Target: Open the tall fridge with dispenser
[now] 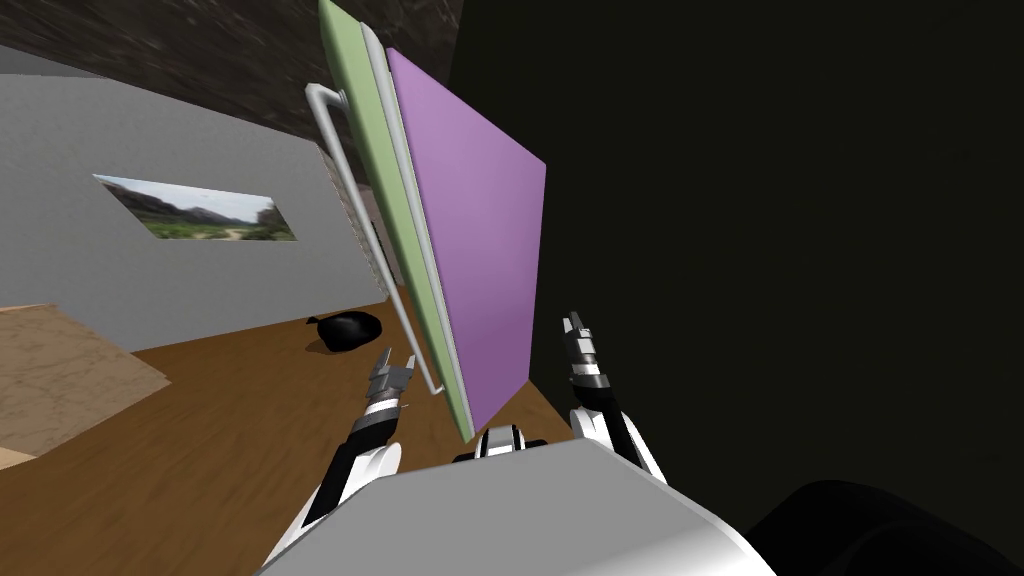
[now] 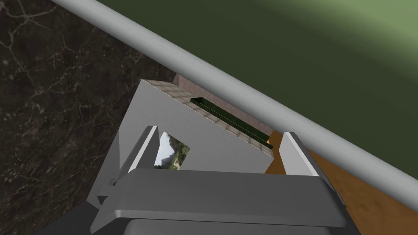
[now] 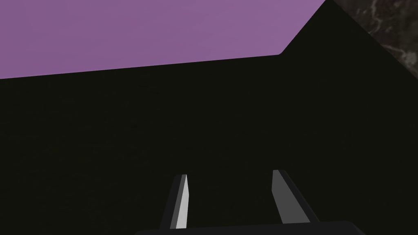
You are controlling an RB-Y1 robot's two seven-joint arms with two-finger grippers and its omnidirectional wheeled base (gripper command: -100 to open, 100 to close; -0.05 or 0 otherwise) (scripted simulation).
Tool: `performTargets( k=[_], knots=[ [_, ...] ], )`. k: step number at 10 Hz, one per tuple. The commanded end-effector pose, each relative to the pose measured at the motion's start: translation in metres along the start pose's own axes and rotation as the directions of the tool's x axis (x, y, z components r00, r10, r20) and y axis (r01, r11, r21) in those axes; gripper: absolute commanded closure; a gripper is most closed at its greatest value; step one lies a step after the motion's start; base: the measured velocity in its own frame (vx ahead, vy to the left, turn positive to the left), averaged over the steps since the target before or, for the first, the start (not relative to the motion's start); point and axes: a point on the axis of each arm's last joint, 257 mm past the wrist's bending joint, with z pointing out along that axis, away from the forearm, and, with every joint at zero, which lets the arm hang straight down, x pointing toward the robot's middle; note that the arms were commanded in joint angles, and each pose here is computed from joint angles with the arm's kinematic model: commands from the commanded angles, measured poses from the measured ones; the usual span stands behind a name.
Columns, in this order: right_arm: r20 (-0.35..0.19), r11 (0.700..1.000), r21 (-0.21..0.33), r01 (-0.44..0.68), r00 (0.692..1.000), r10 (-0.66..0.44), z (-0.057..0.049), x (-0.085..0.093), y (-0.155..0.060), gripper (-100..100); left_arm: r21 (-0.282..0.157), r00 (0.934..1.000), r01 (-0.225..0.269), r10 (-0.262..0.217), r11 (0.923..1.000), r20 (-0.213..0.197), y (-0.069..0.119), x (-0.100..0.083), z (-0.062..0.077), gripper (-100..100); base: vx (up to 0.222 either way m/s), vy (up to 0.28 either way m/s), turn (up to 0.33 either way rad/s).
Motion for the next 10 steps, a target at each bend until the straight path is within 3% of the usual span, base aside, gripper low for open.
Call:
performTargets(
  k=[1,10],
  knots=[
    [0.000,1.000,0.000,0.000,1.000,0.000,0.000,0.000,0.000,0,-0.038,0.9995,0.013,-0.011,0.9992,0.031,0.018,-0.012,-0.007,-100,0.016,-0.016,0.012],
    [0.000,1.000,0.000,0.000,1.000,0.000,0.000,0.000,0.000,0,-0.065,0.9959,0.050,-0.044,0.9967,0.079,0.039,-0.028,-0.018,-100,0.009,-0.016,0.016]
  ],
)
